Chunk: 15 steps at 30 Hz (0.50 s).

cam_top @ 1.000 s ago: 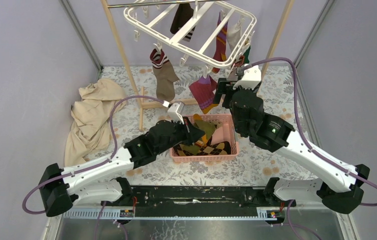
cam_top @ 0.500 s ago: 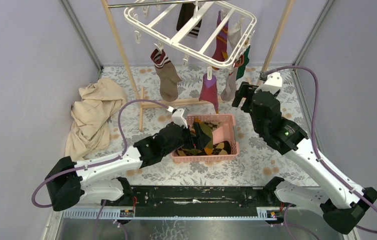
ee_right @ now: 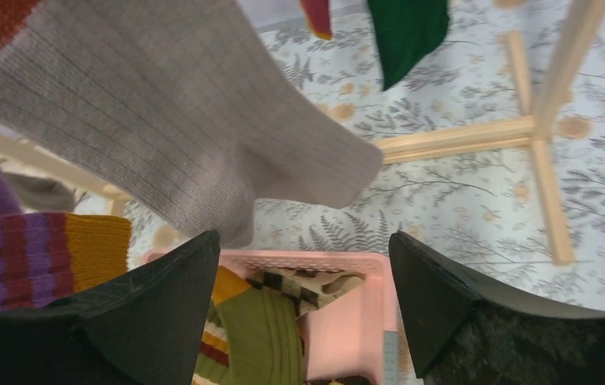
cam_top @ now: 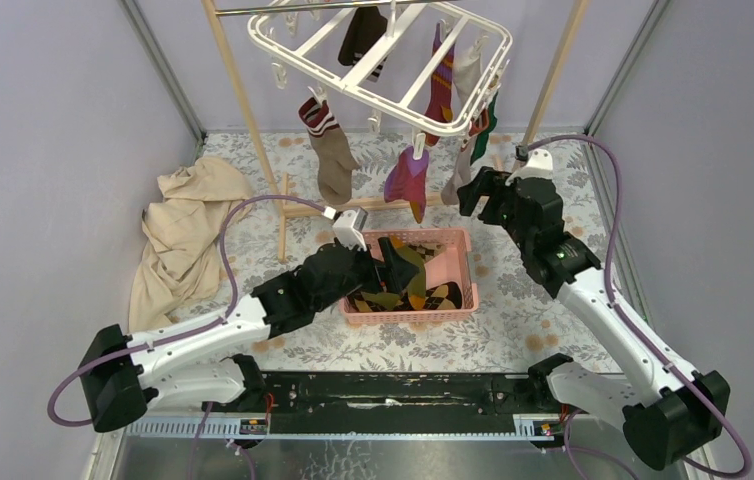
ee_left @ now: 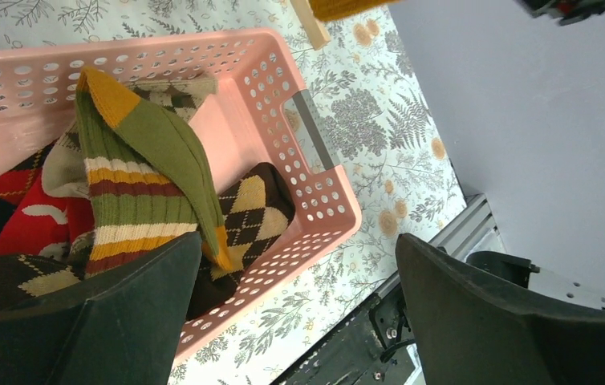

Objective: Remove the socks clipped to the hanger
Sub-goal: Place the sock in the bin.

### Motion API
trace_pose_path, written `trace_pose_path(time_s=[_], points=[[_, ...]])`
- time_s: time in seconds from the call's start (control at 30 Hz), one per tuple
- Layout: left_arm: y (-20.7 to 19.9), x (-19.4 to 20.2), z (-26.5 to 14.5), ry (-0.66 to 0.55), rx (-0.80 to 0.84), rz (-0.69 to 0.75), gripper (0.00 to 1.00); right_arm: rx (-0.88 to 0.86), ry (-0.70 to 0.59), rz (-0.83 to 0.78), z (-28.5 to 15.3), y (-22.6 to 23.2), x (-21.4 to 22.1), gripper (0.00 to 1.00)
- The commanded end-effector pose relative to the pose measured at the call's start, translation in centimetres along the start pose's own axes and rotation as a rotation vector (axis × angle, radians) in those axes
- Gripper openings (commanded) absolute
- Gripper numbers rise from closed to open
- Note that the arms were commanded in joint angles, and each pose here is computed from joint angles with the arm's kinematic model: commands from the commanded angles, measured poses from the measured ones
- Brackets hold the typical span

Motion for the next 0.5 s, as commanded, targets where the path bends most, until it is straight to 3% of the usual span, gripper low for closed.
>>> trace_pose_path(time_s=[0.0,0.47], points=[[-1.0,-1.7,-1.0,-0.06,0.018,0.006,0.99,-0.198,-0.072,0.007,0.8,2.6,-1.5,0.85],[-1.2,-1.9,-1.3,-0.055,0.026,0.001,0.99,-0.197,-0.074,0.019,3.4,3.0,-1.0,0.88]])
Point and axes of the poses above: each gripper's point midway between its finger pads, its own z axis out along the fingers, its own y axis along the line the jaws close on, x = y × z, the point moved 7 cm from there along -z, back along the fingers, and after that the axes turned 3 degrees about z, right-handed, at the moved point
